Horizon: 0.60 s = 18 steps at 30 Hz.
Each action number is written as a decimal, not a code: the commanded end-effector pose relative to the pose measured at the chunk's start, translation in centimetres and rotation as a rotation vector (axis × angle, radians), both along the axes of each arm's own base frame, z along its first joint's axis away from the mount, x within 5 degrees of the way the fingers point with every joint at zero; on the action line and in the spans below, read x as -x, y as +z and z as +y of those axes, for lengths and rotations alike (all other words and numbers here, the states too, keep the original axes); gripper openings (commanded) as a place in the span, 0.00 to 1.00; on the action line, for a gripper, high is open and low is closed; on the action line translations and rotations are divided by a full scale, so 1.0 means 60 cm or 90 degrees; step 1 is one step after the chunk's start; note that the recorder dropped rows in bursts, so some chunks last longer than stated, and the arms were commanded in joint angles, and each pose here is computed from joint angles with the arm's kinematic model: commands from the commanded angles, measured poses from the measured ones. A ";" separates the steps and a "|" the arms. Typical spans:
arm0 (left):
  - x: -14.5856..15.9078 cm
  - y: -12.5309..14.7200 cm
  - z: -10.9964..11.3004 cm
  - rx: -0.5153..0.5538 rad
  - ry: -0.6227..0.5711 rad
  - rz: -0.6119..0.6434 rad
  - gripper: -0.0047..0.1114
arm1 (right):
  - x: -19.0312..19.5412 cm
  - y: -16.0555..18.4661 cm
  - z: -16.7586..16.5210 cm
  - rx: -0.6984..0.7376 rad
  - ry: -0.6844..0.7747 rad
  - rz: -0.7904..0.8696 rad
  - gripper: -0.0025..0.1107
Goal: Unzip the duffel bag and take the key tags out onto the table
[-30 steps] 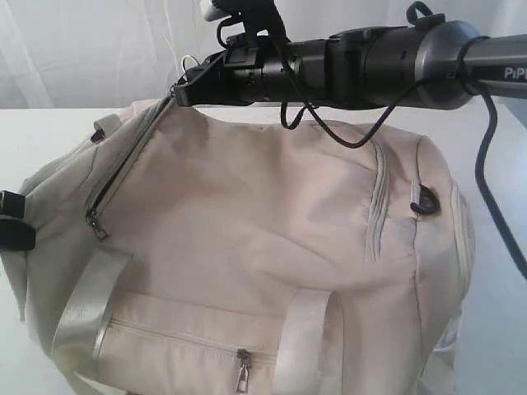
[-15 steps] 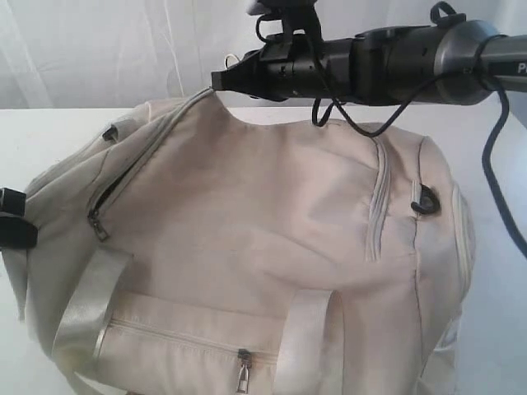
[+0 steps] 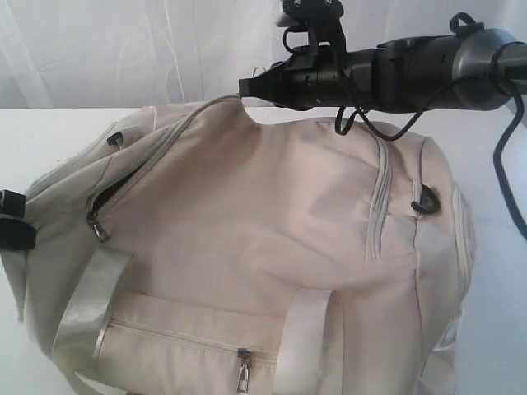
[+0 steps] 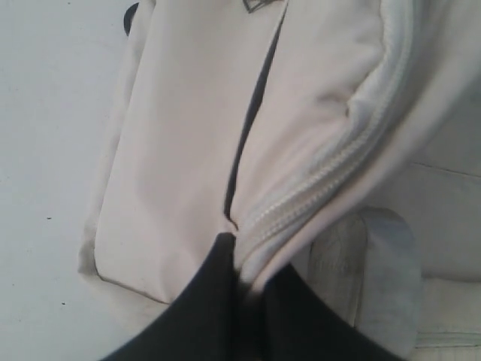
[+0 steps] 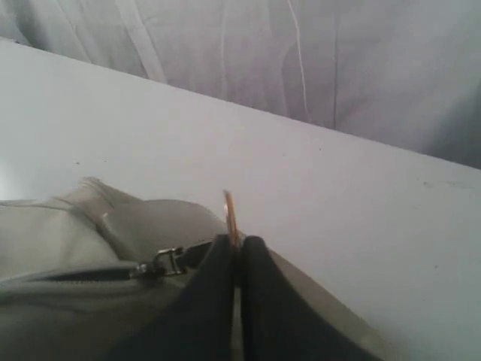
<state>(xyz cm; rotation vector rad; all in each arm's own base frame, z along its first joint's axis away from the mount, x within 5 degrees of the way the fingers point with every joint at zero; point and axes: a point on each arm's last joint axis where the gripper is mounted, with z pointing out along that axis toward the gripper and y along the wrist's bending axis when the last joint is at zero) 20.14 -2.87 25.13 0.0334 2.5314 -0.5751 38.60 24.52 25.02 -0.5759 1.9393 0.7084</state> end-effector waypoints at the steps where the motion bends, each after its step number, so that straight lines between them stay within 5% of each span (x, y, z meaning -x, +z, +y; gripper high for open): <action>1: 0.018 -0.015 0.004 -0.044 -0.044 0.051 0.04 | -0.039 -0.001 -0.077 0.029 -0.161 0.004 0.02; 9: 0.016 -0.014 0.005 -0.046 -0.040 0.046 0.04 | -0.048 -0.001 -0.098 0.034 -0.165 -0.001 0.02; 14: 0.009 -0.005 0.004 -0.038 -0.032 0.021 0.04 | -0.030 0.006 -0.068 -0.030 -0.051 0.018 0.02; 18: -0.001 0.030 -0.003 -0.018 -0.065 -0.009 0.20 | -0.016 0.007 -0.048 -0.051 -0.003 0.034 0.02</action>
